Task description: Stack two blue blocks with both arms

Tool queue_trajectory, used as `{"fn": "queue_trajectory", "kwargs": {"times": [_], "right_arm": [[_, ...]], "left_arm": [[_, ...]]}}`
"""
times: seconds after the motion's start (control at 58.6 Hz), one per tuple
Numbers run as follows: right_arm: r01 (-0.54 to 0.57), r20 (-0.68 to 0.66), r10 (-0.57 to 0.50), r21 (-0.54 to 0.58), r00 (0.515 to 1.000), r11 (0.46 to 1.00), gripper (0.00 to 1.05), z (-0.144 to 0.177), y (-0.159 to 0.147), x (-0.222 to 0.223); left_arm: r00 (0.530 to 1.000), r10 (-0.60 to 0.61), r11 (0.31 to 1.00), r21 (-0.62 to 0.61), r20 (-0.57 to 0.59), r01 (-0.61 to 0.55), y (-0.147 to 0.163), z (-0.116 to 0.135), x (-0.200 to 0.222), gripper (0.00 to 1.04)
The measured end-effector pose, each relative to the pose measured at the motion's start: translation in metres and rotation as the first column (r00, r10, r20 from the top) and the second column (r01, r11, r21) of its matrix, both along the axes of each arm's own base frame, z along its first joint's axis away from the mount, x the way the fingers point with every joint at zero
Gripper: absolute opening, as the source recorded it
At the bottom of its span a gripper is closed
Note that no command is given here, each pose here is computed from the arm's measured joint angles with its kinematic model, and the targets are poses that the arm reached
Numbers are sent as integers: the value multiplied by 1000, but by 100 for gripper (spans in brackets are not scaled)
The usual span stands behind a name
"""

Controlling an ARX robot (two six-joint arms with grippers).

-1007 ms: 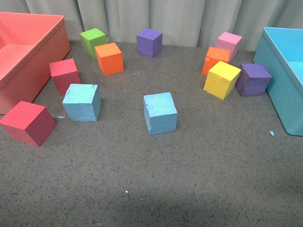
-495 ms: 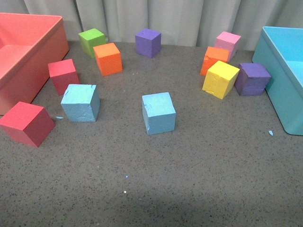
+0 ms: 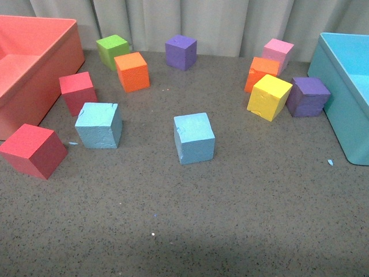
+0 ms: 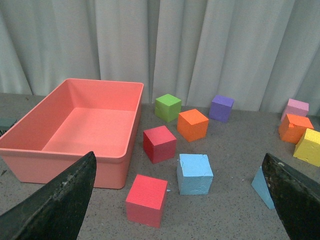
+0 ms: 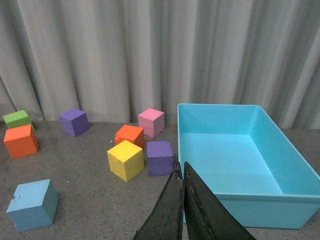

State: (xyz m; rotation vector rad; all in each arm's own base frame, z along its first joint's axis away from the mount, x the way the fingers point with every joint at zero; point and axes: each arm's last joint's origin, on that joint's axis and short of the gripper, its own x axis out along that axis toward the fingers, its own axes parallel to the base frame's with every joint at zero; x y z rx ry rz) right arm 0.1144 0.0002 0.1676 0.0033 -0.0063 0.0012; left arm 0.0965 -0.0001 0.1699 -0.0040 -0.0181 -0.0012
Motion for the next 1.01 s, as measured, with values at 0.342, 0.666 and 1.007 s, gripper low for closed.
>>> {"fn": "queue_trajectory", "kwargs": {"times": [0.342,0.666,1.007], "right_arm": [[0,-14,0,0,1000,1000,1,-2,0,-9],[-2,-6,2,-2,1000,1000,29,-3,0,-17],[-2,-7,2,0,1000,1000,97,-3,0,-17]], "left_arm": [[1000,0,1000,0,0,0,0,0,0,98],[1000,0,1000,0,0,0,0,0,0,98],[1000,0,1000,0,0,0,0,0,0,98]]}}
